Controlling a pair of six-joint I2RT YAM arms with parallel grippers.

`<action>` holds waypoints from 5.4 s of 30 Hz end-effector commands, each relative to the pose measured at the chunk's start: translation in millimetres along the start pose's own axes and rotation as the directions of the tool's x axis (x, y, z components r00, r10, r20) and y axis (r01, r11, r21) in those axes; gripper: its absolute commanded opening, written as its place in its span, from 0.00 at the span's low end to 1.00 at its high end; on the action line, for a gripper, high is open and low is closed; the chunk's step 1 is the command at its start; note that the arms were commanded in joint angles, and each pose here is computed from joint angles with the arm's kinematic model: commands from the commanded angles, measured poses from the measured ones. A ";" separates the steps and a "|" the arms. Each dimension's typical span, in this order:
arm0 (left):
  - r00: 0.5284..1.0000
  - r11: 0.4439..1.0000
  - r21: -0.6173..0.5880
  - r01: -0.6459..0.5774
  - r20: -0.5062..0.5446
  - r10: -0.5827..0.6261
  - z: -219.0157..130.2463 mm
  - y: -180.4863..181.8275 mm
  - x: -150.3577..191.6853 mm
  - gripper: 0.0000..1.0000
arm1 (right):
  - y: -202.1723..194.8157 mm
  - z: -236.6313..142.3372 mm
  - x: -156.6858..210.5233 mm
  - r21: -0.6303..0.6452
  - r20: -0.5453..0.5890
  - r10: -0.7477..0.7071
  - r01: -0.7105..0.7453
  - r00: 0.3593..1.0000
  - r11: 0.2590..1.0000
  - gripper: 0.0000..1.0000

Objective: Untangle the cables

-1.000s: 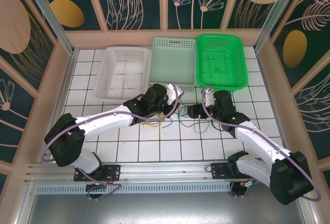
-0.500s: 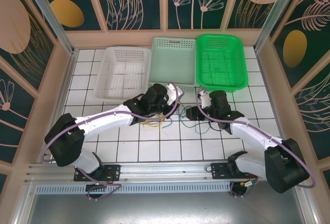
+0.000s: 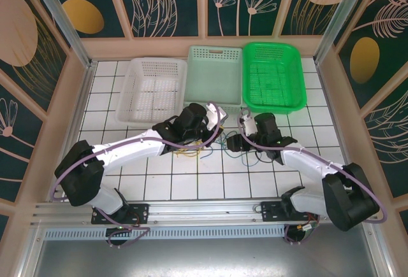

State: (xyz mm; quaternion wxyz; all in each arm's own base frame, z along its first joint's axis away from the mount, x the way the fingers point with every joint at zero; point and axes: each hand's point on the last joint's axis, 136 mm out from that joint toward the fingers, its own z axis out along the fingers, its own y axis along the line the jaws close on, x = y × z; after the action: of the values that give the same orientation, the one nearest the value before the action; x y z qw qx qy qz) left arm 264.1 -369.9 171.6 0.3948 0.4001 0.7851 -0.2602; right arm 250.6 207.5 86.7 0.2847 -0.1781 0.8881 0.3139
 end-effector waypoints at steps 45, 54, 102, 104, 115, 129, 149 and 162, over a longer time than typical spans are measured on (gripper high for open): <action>0.870 0.919 0.353 -0.174 0.493 -0.025 -136.1 -80.6 -71.7 0.00 | -100.1 -12.1 0.6 0.286 0.040 0.342 -0.338 0.939 0.897 0.00; 0.850 0.907 0.394 -0.147 0.520 -0.088 -131.8 -82.1 -74.7 0.00 | -100.2 -9.4 1.4 0.280 0.028 0.357 -0.350 0.934 0.894 0.29; 0.853 0.884 0.464 0.059 0.437 -0.286 -61.1 -41.7 -88.9 0.00 | -21.8 -37.7 -22.8 0.071 0.164 0.112 -0.125 0.980 0.990 0.71; 0.845 0.867 0.494 0.068 0.433 -0.313 -60.8 -44.1 -90.3 0.00 | -20.0 -38.9 -31.1 0.065 0.209 0.093 -0.109 0.974 0.992 0.72; 0.782 0.764 0.633 0.122 0.413 -0.467 -70.0 -50.0 -95.5 0.00 | -15.7 -32.2 -65.9 0.054 0.350 0.037 -0.060 0.936 0.997 0.73; 0.653 0.701 0.691 0.174 0.452 -0.608 -87.7 -21.8 -102.0 0.00 | -38.9 -33.3 -51.8 0.220 0.260 0.013 -0.072 0.965 0.973 0.06; 0.488 0.808 0.099 0.581 0.752 -0.443 -153.9 117.4 -57.3 0.00 | -48.0 -37.3 -18.3 0.369 0.054 0.092 -0.105 0.994 0.923 0.00; 0.457 0.804 -0.091 0.588 0.857 -0.238 -210.4 135.0 -79.2 0.00 | 32.8 9.7 -82.1 0.241 0.054 -0.066 0.051 0.996 0.969 0.49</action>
State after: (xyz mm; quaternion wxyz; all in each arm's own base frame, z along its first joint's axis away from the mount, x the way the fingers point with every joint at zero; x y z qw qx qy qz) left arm 315.5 -194.5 302.1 0.6496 -0.0558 0.6472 -0.3950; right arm 280.3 228.5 110.7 0.2957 -0.1687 0.9235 0.1769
